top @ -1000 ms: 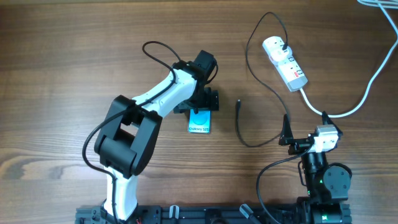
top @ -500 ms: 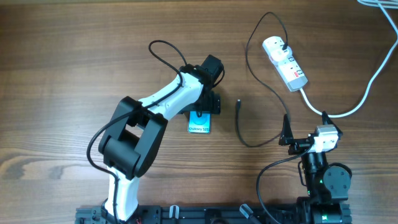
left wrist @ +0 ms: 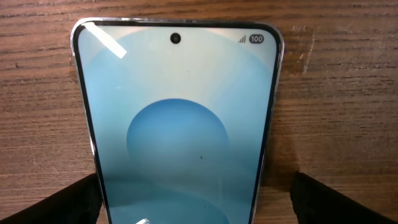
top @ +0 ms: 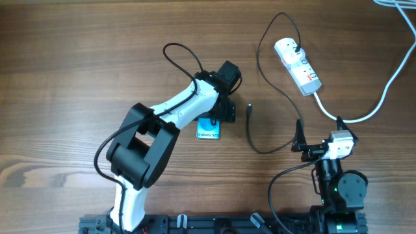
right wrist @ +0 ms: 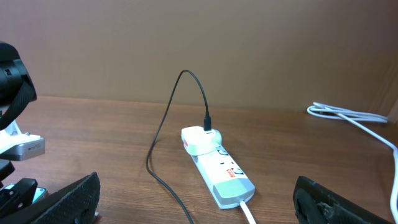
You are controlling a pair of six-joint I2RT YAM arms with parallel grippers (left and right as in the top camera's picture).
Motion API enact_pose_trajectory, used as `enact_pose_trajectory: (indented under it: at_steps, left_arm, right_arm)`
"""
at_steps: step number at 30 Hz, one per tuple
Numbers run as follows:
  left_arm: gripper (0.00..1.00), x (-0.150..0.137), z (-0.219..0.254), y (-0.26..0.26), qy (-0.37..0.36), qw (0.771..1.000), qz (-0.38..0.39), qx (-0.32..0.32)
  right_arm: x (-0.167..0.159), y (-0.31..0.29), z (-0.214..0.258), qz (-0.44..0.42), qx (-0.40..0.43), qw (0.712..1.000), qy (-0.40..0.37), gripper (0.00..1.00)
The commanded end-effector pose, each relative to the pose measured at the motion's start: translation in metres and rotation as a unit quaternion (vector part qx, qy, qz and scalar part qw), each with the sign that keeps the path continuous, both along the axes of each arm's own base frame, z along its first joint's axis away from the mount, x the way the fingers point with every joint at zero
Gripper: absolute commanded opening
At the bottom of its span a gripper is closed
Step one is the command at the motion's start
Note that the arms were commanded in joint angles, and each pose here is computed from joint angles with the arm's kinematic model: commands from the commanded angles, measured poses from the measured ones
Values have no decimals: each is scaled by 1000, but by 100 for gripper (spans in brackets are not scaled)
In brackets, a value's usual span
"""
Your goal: Plug charger to phone and switch on socket
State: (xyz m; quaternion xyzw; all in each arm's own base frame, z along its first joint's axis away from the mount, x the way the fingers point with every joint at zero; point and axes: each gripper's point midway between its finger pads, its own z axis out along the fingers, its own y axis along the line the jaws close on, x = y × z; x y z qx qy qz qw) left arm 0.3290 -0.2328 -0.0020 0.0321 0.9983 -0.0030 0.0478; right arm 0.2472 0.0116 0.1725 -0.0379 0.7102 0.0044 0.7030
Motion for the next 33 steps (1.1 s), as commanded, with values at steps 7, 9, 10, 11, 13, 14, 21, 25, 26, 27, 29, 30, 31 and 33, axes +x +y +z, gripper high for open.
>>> enact_pose_trajectory:
  at_steps: [7, 9, 10, 11, 13, 14, 21, 25, 26, 27, 29, 30, 31, 33]
  left_arm:
    - [83, -5, -17, 12, 10, 999, 5, 31]
    - [79, -5, -17, 14, 8, 999, 5, 37]
    - [79, -5, -17, 15, 7, 999, 5, 40]
    - [79, -4, -17, 16, 7, 999, 5, 41]
    - [79, -5, -17, 16, 7, 999, 5, 40]
    - [79, -5, -17, 16, 7, 999, 5, 40]
    - [66, -5, -17, 16, 7, 999, 5, 40]
    - [66, -5, -17, 16, 7, 999, 5, 40]
    - [67, -5, -17, 16, 8, 999, 5, 41]
    - [67, -5, -17, 16, 9, 999, 5, 41]
    - [67, -7, -17, 17, 11, 999, 5, 43]
    - [67, -7, -17, 17, 13, 999, 5, 41]
    - [68, -8, -17, 16, 15, 999, 5, 39]
    - [70, -9, -15, 15, 17, 999, 5, 36]
  right_arm:
    - [0, 1, 0, 2, -2, 1000, -1, 100]
    - [0, 1, 0, 2, -2, 1000, -1, 100]
    - [0, 1, 0, 2, -2, 1000, -1, 100]
    - [0, 1, 0, 2, -2, 1000, -1, 100]
    - [0, 1, 0, 2, -2, 1000, -1, 100]
    - [0, 1, 0, 2, -2, 1000, -1, 100]
    - [0, 1, 0, 2, -2, 1000, -1, 99]
    - [0, 1, 0, 2, -2, 1000, -1, 100]
    - [0, 1, 0, 2, -2, 1000, -1, 100]
    - [0, 1, 0, 2, -2, 1000, -1, 100]
    - [0, 1, 0, 2, -2, 1000, -1, 100]
    - [0, 1, 0, 2, -2, 1000, -1, 100]
    - [0, 1, 0, 2, -2, 1000, -1, 100]
    - [0, 1, 0, 2, -2, 1000, -1, 100]
